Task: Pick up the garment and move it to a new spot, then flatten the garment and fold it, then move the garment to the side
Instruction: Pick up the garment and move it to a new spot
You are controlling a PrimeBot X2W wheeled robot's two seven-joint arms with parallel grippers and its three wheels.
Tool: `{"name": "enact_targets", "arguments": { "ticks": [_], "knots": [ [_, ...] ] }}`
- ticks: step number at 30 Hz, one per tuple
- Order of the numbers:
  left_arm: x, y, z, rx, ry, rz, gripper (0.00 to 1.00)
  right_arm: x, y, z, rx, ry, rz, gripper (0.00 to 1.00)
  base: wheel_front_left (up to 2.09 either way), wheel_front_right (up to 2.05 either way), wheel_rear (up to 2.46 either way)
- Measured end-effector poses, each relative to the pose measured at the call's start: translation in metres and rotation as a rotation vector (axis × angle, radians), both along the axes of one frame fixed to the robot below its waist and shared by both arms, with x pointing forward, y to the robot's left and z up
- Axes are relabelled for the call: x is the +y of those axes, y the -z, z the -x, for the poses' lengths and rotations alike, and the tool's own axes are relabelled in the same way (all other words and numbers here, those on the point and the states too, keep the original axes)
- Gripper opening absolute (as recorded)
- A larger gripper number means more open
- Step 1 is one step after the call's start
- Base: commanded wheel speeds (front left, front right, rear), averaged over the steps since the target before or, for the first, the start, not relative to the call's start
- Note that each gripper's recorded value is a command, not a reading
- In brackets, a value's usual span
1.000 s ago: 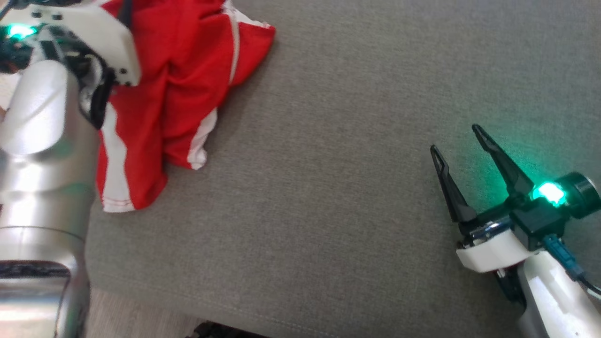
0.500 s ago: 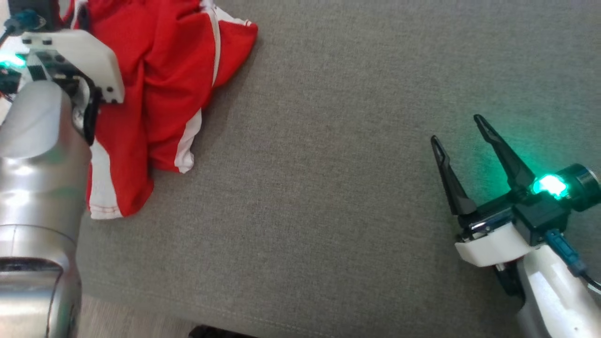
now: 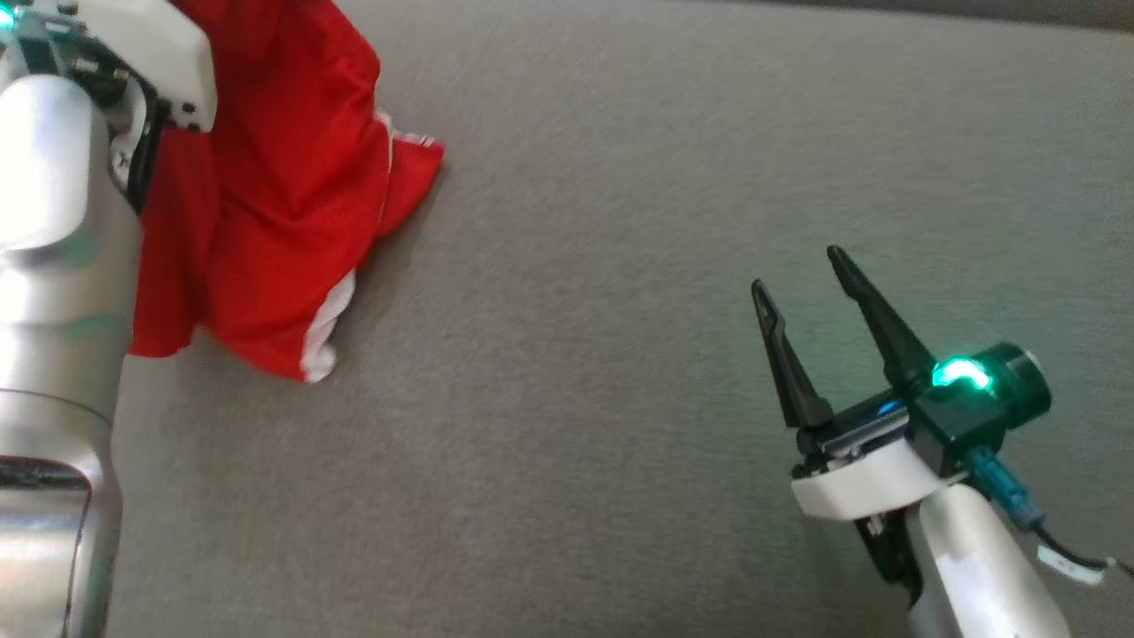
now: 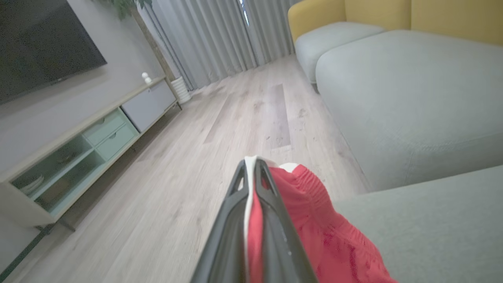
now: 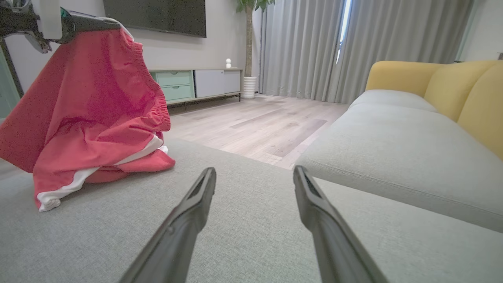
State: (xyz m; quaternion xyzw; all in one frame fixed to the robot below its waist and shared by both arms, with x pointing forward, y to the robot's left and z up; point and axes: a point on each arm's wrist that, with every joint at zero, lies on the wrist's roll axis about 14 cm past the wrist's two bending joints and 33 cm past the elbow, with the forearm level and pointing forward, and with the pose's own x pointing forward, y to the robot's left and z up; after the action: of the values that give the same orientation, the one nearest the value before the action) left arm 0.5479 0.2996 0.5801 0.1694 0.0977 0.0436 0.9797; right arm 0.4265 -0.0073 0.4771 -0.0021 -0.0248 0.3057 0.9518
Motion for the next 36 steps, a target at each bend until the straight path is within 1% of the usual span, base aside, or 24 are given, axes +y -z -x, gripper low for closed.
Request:
{"name": "enact_targets", "arguments": {
  "ticks": [5, 9, 10, 14, 15, 20, 25, 27, 29, 31, 34, 36],
  "knots": [
    [-0.058, -0.051, -0.01, -0.108, 0.151, -0.008, 0.0, -0.026, -0.015, 0.02, -0.011, 0.09, -0.01, 1.0, 0.0, 0.0, 0.0],
    [-0.124, -0.091, -0.014, -0.201, 0.303, 0.004, 0.0, -0.052, -0.025, 0.036, -0.022, 0.176, -0.019, 1.0, 0.0, 0.0, 0.0],
    [-0.124, -0.091, -0.014, -0.201, 0.303, 0.004, 0.0, -0.052, -0.025, 0.036, -0.022, 0.176, -0.019, 1.0, 0.0, 0.0, 0.0],
    [-0.202, -0.127, -0.008, -0.266, 0.49, 0.066, 0.0, -0.08, -0.037, 0.048, -0.05, 0.266, -0.029, 1.0, 0.0, 0.0, 0.0],
    [-0.239, -0.142, -0.001, -0.297, 0.581, 0.084, 0.0, -0.094, -0.043, 0.054, -0.065, 0.312, -0.033, 1.0, 0.0, 0.0, 0.0],
    [-0.327, -0.167, 0.019, -0.34, 0.789, 0.163, 0.0, -0.134, -0.056, 0.07, -0.092, 0.438, -0.061, 1.0, 0.0, 0.0, 0.0],
    [-0.409, -0.185, 0.049, -0.364, 0.979, 0.222, 0.0, -0.166, -0.06, 0.086, -0.097, 0.544, -0.083, 1.0, 0.0, 0.0, 0.0],
    [-0.429, -0.183, 0.056, -0.357, 1.023, 0.231, 0.0, -0.174, -0.06, 0.091, -0.098, 0.572, -0.088, 1.0, 0.0, 0.0, 0.0],
    [-0.439, -0.175, 0.058, -0.343, 1.043, 0.243, 0.0, -0.178, -0.061, 0.096, -0.098, 0.589, -0.091, 1.0, 0.0, 0.0, 0.0],
    [-0.442, -0.157, 0.057, -0.302, 1.044, 0.307, 0.0, -0.18, -0.062, 0.1, -0.102, 0.598, -0.092, 1.0, 0.0, 0.0, 0.0],
    [-0.437, -0.098, 0.06, -0.184, 1.013, 0.399, 0.0, -0.184, -0.066, 0.105, -0.116, 0.611, -0.095, 1.0, 0.0, 0.0, 0.0],
    [-0.425, -0.051, 0.064, -0.094, 0.967, 0.471, 0.0, -0.184, -0.067, 0.105, -0.118, 0.61, -0.094, 1.0, 0.0, 0.0, 0.0]
  ]
}}
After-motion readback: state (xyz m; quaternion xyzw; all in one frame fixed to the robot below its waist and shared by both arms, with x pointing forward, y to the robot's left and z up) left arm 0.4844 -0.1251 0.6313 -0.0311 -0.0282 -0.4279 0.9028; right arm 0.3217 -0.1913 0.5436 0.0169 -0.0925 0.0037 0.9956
